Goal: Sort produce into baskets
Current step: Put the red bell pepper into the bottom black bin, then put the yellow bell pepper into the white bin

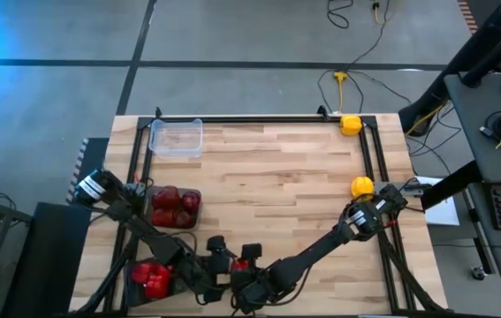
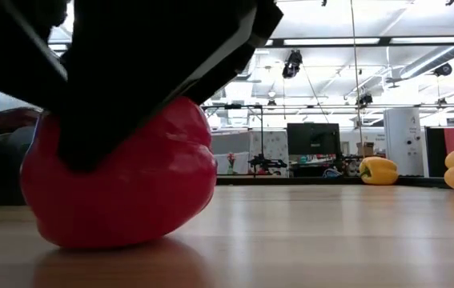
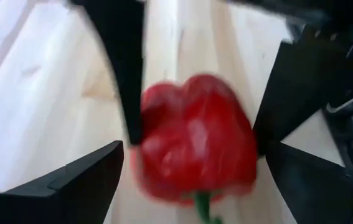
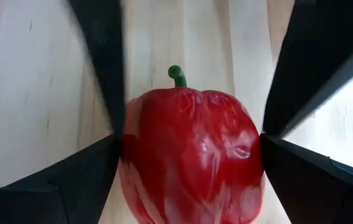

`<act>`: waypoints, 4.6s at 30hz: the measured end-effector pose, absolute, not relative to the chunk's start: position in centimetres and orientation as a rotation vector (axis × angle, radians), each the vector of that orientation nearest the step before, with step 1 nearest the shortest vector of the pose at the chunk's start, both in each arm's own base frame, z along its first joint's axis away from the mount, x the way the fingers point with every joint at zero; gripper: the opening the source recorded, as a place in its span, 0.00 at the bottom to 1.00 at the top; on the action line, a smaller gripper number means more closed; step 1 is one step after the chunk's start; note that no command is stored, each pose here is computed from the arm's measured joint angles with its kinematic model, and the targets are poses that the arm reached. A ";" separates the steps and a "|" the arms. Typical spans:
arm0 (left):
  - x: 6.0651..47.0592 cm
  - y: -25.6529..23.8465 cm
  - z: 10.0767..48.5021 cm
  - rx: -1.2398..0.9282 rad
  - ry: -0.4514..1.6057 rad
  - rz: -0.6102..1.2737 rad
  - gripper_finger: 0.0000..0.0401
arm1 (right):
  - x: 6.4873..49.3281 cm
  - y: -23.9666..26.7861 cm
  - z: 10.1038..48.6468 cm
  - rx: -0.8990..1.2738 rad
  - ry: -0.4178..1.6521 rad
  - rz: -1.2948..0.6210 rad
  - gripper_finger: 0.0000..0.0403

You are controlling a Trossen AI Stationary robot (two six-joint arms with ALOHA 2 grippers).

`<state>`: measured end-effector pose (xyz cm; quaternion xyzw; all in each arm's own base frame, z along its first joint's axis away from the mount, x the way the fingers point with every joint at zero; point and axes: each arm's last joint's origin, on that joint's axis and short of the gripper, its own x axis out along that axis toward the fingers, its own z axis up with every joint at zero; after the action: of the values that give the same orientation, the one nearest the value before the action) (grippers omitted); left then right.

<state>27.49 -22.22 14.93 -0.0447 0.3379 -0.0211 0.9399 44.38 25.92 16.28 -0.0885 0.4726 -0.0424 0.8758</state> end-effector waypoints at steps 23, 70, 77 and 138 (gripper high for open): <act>27.7 -22.3 15.0 0.008 0.847 0.086 0.74 | 43.9 26.0 20.4 -0.148 0.994 -0.107 0.91; 14.6 -25.7 31.0 -0.066 1.280 0.150 0.94 | 32.5 4.8 28.8 0.071 1.238 -0.768 0.91; 17.0 -20.7 32.8 0.086 1.181 0.245 0.91 | 27.2 -1.4 23.4 0.348 1.502 -0.878 0.91; 13.1 -4.3 28.6 0.020 0.787 0.441 0.90 | 29.1 -11.6 20.0 0.471 1.842 -0.554 0.71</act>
<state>13.09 -4.33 28.60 0.0099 0.3805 0.2130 0.8999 29.10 -11.55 20.02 0.1989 0.7778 -0.2338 0.5485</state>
